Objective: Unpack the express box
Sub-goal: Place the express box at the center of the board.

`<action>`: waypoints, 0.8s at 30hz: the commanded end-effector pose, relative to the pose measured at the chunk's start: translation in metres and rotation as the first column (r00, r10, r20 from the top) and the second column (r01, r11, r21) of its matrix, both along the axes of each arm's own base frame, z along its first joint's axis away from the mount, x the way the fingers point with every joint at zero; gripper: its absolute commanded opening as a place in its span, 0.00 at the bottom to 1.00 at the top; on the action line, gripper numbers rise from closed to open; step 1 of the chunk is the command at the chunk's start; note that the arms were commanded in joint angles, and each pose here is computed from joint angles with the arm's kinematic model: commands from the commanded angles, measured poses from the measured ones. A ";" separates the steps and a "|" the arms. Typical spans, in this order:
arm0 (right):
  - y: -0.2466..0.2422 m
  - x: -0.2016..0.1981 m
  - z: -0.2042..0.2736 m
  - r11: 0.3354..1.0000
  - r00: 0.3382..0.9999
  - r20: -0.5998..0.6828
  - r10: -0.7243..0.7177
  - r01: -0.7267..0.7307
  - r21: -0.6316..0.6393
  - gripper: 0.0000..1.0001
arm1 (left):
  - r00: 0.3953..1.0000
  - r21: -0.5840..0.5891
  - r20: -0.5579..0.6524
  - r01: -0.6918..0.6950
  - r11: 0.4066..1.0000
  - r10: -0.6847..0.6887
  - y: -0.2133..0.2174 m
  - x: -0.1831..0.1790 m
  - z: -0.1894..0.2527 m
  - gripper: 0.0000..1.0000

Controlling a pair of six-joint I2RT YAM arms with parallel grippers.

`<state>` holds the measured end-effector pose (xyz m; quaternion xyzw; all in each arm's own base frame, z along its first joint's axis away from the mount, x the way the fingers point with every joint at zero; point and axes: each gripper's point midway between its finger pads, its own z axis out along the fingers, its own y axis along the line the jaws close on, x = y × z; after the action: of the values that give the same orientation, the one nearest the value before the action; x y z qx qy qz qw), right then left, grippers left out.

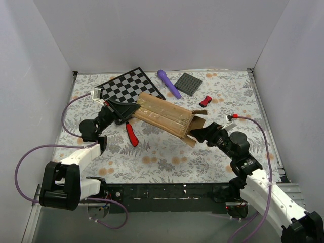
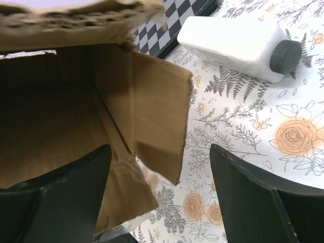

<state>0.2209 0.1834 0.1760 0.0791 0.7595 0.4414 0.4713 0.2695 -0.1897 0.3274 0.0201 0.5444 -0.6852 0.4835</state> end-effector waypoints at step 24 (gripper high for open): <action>-0.008 -0.006 0.123 0.944 0.980 0.112 0.167 -0.126 -0.306 0.01 | 0.765 0.095 -0.606 -0.203 0.975 0.218 0.029 0.073 -0.057 0.98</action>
<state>0.2216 0.1887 0.3077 -0.0560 0.7371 0.4222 0.5247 0.3086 -0.1786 0.2973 -0.0976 0.6166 -0.6600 0.4180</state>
